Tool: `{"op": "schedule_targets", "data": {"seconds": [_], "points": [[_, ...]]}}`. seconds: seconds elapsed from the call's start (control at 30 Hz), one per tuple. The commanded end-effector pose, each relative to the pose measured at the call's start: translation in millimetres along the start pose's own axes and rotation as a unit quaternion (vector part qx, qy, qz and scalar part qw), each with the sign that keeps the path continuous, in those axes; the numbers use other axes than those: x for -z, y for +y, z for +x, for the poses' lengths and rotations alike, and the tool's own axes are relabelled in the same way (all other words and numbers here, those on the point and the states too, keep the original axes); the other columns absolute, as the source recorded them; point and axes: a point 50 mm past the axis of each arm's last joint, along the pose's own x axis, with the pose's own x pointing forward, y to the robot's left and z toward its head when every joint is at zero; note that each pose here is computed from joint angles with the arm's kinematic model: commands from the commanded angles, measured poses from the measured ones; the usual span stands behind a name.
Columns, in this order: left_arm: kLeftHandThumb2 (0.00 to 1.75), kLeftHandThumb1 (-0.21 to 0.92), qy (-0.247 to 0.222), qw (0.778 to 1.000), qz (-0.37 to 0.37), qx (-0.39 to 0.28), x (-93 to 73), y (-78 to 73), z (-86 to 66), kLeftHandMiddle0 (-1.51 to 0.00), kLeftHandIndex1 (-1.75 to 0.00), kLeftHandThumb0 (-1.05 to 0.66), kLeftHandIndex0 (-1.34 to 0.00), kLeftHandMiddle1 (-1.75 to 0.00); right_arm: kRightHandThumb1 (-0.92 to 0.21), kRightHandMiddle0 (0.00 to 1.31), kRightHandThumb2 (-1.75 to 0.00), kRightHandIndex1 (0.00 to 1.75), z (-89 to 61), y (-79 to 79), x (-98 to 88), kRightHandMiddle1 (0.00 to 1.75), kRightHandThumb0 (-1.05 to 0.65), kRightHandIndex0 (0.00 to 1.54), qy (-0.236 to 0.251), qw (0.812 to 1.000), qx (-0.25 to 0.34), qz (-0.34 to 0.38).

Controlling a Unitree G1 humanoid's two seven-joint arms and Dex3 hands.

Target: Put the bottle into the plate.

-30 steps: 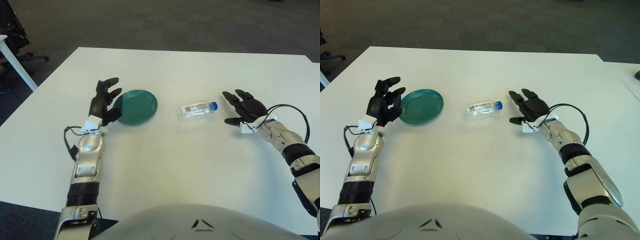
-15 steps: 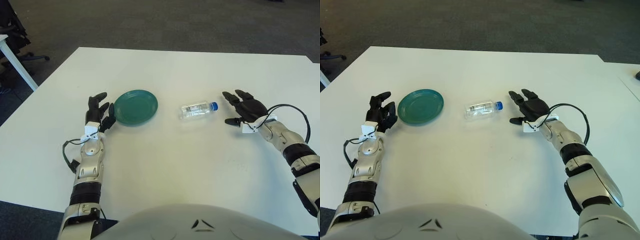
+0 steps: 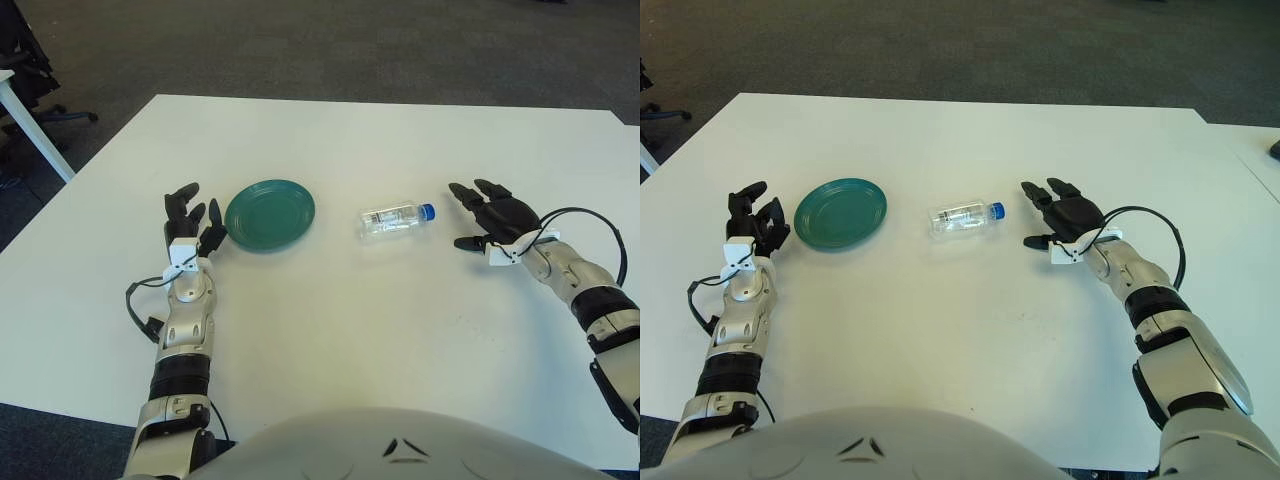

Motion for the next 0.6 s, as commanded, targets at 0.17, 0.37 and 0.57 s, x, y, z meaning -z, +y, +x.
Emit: {"op": "schedule_targets", "data": {"seconds": [0.17, 0.37, 0.57], "points": [[0.73, 0.92, 0.025, 0.999, 0.004, -0.021, 13.1, -0.5, 6.0, -0.41, -1.02, -0.68, -0.04, -0.38, -0.92, 0.0, -0.49, 0.0, -0.9, -9.5, 9.0, 0.0, -1.05, 0.0, 0.01, 1.0, 0.011, 0.0], [0.73, 0.92, 0.032, 0.999, 0.003, -0.024, 17.7, -1.7, 6.7, -0.41, -1.03, -0.7, -0.04, -0.38, -0.92, 0.0, -0.49, 0.0, -1.3, -10.0, 10.5, 0.0, -1.05, 0.0, 0.011, 1.0, 0.011, 0.0], [0.71, 0.92, 0.036, 0.999, 0.002, -0.022, 19.1, -5.3, 5.6, -0.4, -1.03, -0.7, -0.03, -0.38, -0.92, 0.0, -0.49, 0.0, -1.8, -10.7, 12.8, 0.0, -1.05, 0.0, 0.013, 1.0, 0.01, 0.0]]}}
